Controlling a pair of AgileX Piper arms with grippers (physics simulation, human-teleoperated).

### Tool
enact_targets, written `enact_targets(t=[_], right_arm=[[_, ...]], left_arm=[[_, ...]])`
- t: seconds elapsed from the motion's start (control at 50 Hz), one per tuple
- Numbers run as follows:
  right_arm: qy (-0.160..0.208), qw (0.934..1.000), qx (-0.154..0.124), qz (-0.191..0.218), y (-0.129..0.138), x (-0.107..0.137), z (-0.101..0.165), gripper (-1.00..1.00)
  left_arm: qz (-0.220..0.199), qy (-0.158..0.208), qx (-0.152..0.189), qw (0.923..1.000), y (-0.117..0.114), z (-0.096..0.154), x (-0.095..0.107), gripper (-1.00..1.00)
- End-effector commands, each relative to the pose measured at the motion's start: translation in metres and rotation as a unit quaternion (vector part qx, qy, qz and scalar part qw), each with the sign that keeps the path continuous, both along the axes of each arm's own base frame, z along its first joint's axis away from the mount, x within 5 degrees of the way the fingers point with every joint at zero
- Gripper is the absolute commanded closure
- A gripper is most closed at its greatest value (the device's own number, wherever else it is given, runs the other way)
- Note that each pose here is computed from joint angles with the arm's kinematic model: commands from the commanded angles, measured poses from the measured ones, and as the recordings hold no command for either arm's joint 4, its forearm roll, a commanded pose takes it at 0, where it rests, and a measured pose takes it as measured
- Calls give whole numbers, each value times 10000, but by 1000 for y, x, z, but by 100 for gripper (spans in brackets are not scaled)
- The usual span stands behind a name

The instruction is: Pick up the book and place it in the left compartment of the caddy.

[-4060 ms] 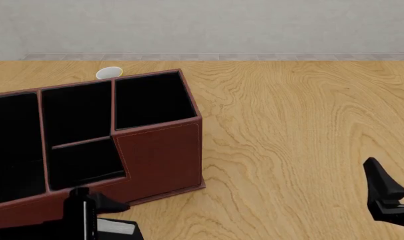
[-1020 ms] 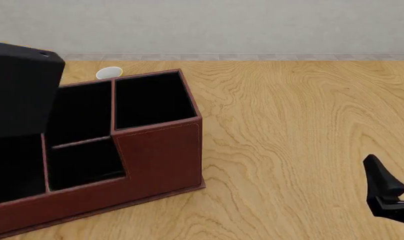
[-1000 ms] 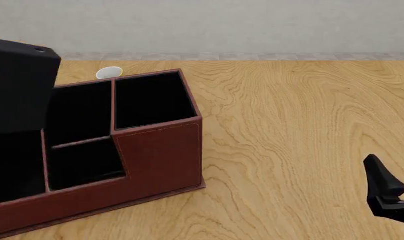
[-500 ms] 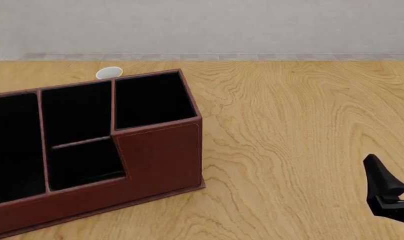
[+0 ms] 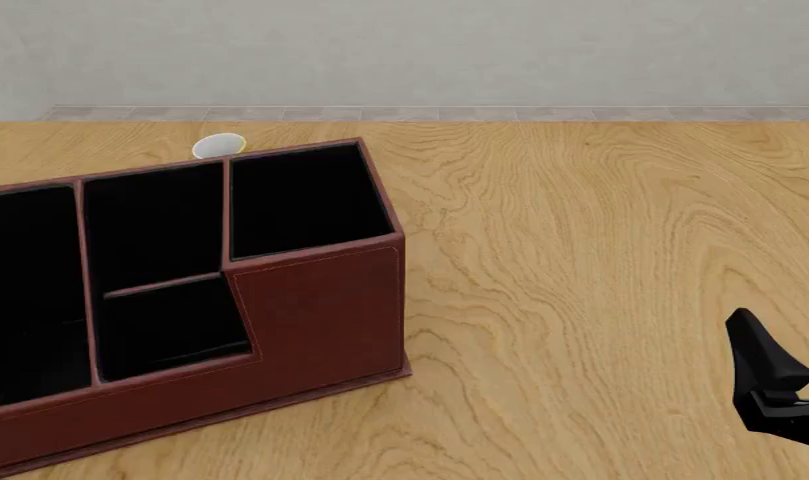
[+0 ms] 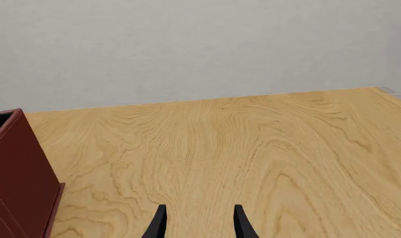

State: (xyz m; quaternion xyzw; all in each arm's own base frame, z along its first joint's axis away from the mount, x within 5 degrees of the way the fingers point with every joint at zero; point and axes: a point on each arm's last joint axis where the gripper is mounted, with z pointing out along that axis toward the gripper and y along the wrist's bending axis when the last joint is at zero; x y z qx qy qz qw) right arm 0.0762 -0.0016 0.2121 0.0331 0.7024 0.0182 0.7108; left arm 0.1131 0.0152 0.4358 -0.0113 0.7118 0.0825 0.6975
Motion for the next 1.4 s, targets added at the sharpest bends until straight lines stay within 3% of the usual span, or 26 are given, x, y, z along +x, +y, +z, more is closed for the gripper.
enact_targets(t=[0.02, 0.14, 0.18, 0.2, 0.44, 0.56, 0.88, 1.4], right_arm=[[4, 10000, 16, -1, 0, 0, 0, -100], [5, 10000, 19, -9, 0, 0, 0, -100], [2, 10000, 19, -10, 0, 0, 0, -100], [1, 10000, 21, -14, 0, 0, 0, -100], [-6, 10000, 36, -16, 0, 0, 0, -100], [-17, 10000, 50, -38, -1, 0, 0, -100], [-22, 9999, 119, -69, -1, 0, 0, -100], [-28, 9999, 130, -79, -1, -1, 0, -100]], left_arm=[[251, 67, 15, 9997, 6, 8, 1, 100], [360, 659, -160, 9971, 12, 3, 18, 100], [349, 694, -143, 9969, 12, 4, 18, 100], [385, 919, -187, 9948, 14, -1, 25, 100], [422, 1248, 6, 9913, 18, -11, 30, 100], [346, 1630, 4, 9860, 18, -24, 41, 100], [108, 2057, -55, 9785, 12, -43, 48, 100], [174, 2347, 78, 9719, 12, -69, 26, 100]])
